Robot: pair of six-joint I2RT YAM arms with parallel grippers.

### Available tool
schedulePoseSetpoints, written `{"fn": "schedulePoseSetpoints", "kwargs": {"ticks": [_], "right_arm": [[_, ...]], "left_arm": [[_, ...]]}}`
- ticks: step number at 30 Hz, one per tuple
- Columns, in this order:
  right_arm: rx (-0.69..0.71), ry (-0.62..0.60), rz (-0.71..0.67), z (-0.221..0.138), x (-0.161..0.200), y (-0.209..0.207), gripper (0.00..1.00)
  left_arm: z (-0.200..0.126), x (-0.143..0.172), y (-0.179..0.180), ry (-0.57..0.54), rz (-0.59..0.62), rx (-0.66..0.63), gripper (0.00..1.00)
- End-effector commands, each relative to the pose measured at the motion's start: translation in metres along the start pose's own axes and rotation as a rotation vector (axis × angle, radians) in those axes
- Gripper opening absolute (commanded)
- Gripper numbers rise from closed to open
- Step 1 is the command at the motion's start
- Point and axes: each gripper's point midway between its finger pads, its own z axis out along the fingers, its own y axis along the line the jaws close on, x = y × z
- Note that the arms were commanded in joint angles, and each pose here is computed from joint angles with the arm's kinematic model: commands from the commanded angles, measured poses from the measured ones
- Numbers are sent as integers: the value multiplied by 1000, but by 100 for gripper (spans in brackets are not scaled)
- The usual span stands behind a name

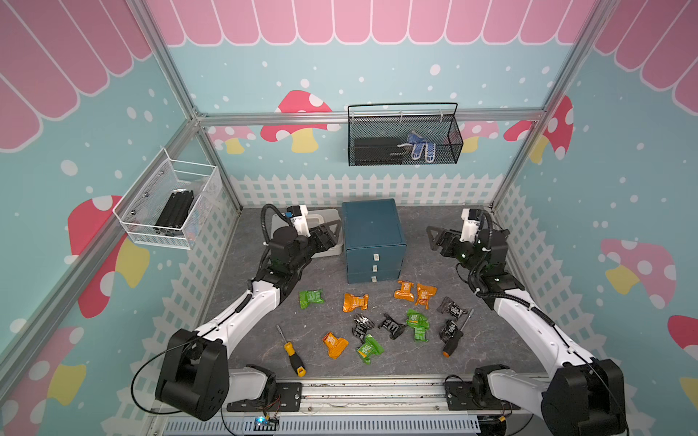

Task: Place the cookies into the drawer by color
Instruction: Move the storage box to the center of the board.

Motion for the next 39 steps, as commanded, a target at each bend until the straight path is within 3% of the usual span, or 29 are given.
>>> {"fn": "schedulePoseSetpoints", "kwargs": {"ticks": [1, 7, 18, 23, 39], "right_arm": [[-12, 185, -51, 13, 27, 18, 94], [-122, 290, -94, 42, 35, 57, 84], [-171, 418, -93, 87, 51, 69, 65], [-188, 441, -96, 100, 58, 74, 62], [-94, 539, -103, 151, 93, 43, 62]], "left_arm": [[16, 20, 6, 124, 11, -53, 83], [48, 31, 15, 216, 7, -66, 74], [75, 40, 22, 268, 3, -64, 55], [91, 40, 22, 288, 2, -49, 45], [139, 50, 57, 329, 19, -138, 44]]}}
